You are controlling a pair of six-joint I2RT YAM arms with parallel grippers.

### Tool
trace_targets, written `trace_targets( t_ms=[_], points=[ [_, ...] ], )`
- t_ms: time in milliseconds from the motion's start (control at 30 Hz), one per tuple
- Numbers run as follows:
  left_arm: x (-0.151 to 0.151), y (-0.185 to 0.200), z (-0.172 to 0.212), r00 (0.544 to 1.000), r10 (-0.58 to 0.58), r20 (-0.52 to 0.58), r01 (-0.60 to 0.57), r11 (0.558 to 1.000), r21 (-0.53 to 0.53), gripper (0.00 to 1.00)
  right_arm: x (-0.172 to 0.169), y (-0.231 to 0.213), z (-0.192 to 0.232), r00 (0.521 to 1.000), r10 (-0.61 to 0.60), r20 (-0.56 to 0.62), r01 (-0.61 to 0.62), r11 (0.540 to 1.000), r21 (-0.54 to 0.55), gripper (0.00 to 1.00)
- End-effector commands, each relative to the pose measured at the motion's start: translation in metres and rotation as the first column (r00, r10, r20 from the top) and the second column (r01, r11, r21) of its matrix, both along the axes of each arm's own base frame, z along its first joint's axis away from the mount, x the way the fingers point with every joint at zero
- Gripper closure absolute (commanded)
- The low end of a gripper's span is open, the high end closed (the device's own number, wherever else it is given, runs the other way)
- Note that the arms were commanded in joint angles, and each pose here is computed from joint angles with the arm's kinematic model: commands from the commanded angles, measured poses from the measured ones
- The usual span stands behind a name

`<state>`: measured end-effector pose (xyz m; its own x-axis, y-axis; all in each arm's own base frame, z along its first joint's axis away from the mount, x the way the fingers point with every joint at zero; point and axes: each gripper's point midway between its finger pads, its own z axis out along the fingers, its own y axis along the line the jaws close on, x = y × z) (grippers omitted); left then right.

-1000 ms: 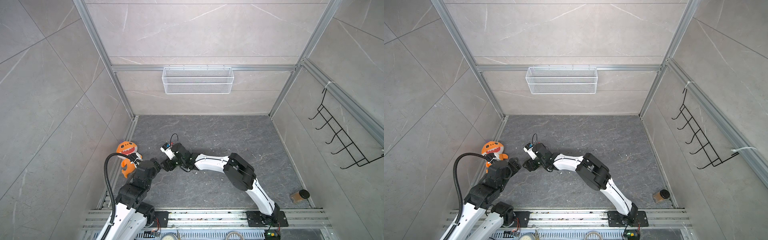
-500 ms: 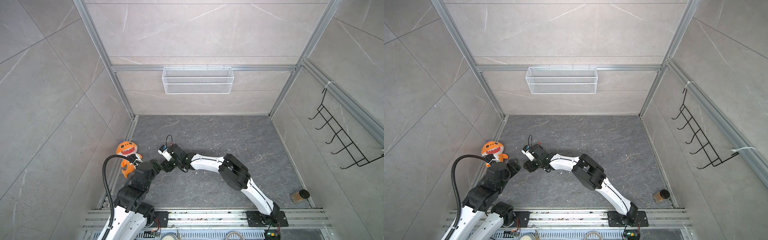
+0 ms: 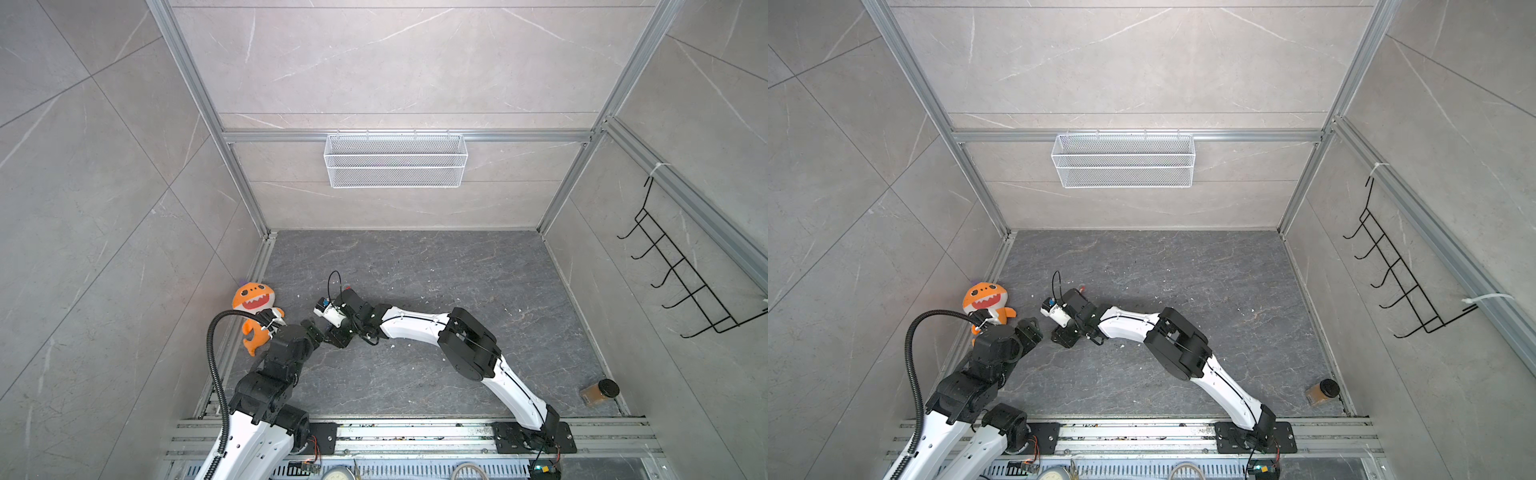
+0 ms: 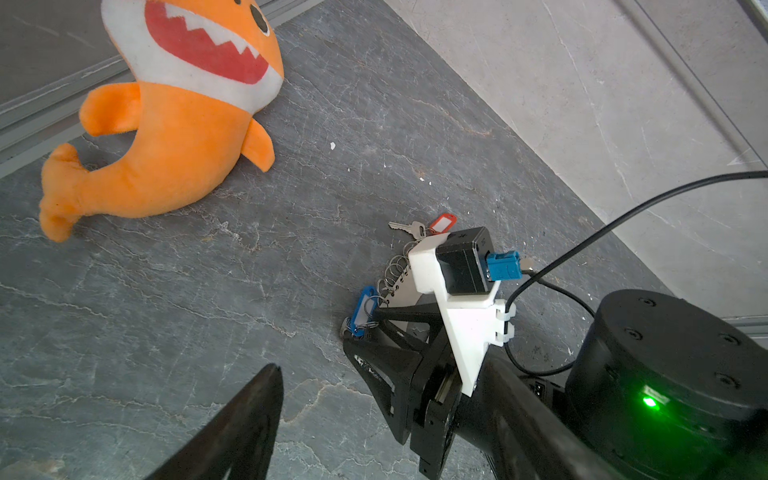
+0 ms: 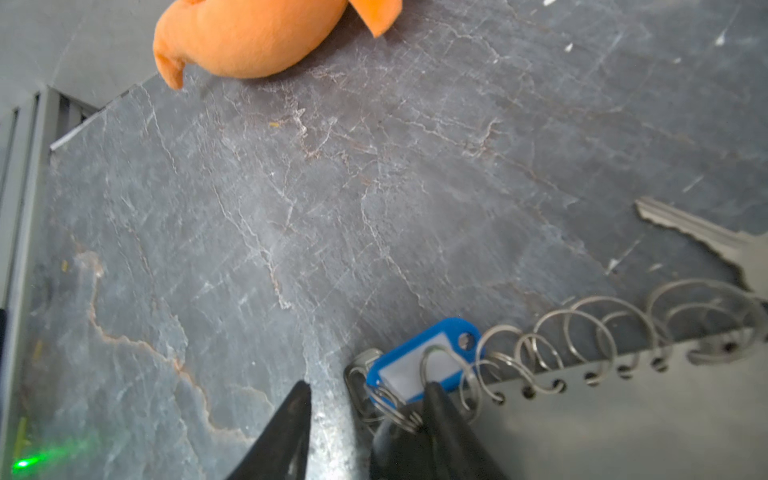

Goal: Remove the keys from the keyring
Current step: 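Lower the right gripper and grasp the keyring plate's ring edge near the blue tag, then lift the keyring plate with the right gripper toward the left gripper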

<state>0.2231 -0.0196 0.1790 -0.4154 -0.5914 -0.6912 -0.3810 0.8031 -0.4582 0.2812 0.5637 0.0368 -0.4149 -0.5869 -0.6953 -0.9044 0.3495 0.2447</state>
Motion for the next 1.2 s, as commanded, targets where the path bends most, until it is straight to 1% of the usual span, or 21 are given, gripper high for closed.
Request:
trace_targets(
  t_ms=[0,100,233,467,533,633,733,933,1033,1167],
  points=[
    [0.001,-0.001,0.001,1.0,-0.009,0.006,0.009,1.0,0.001,0.22,-0.004,-0.005,-0.003,1.0,0.005,0.022,-0.004,0.999,-0.039,0.61],
    [0.002,-0.002,0.0,1.0,-0.013,0.005,0.013,1.0,-0.001,0.22,-0.002,-0.006,0.0,0.999,-0.001,0.038,0.002,0.999,-0.035,0.7],
    [0.003,-0.005,-0.001,1.0,-0.025,0.0,0.025,1.0,-0.007,0.22,0.001,-0.009,0.005,0.998,-0.017,0.063,0.018,0.999,-0.027,0.79],
    [0.005,-0.011,0.001,0.999,-0.048,-0.005,0.048,0.999,-0.017,0.22,0.0,-0.017,0.015,0.996,-0.033,0.083,0.034,0.999,-0.01,0.97],
    [0.006,-0.012,0.002,0.999,-0.053,-0.006,0.052,0.998,-0.02,0.22,-0.002,-0.021,0.019,0.995,-0.038,0.088,0.038,0.999,-0.003,1.0],
    [0.007,-0.015,0.004,0.998,-0.066,-0.002,0.066,0.997,-0.027,0.22,-0.002,-0.03,0.03,0.994,-0.067,0.085,0.065,0.998,0.022,1.0],
    [0.009,-0.019,0.007,0.996,-0.085,0.003,0.085,0.996,-0.038,0.22,-0.002,-0.044,0.039,0.992,-0.109,0.057,0.106,0.993,0.047,1.0],
    [0.015,-0.032,0.008,0.99,-0.144,0.001,0.144,0.988,-0.054,0.2,0.003,-0.088,0.047,0.974,-0.212,-0.079,0.218,0.973,0.081,1.0],
    [0.019,-0.043,0.002,0.982,-0.19,-0.012,0.189,0.978,-0.083,0.2,0.001,-0.11,0.048,0.952,-0.251,-0.174,0.266,0.962,0.068,1.0],
    [0.022,-0.062,-0.007,0.965,-0.262,-0.026,0.256,0.957,-0.14,0.22,-0.009,-0.135,0.047,0.922,-0.301,-0.245,0.309,0.951,-0.006,1.0]
  ],
)
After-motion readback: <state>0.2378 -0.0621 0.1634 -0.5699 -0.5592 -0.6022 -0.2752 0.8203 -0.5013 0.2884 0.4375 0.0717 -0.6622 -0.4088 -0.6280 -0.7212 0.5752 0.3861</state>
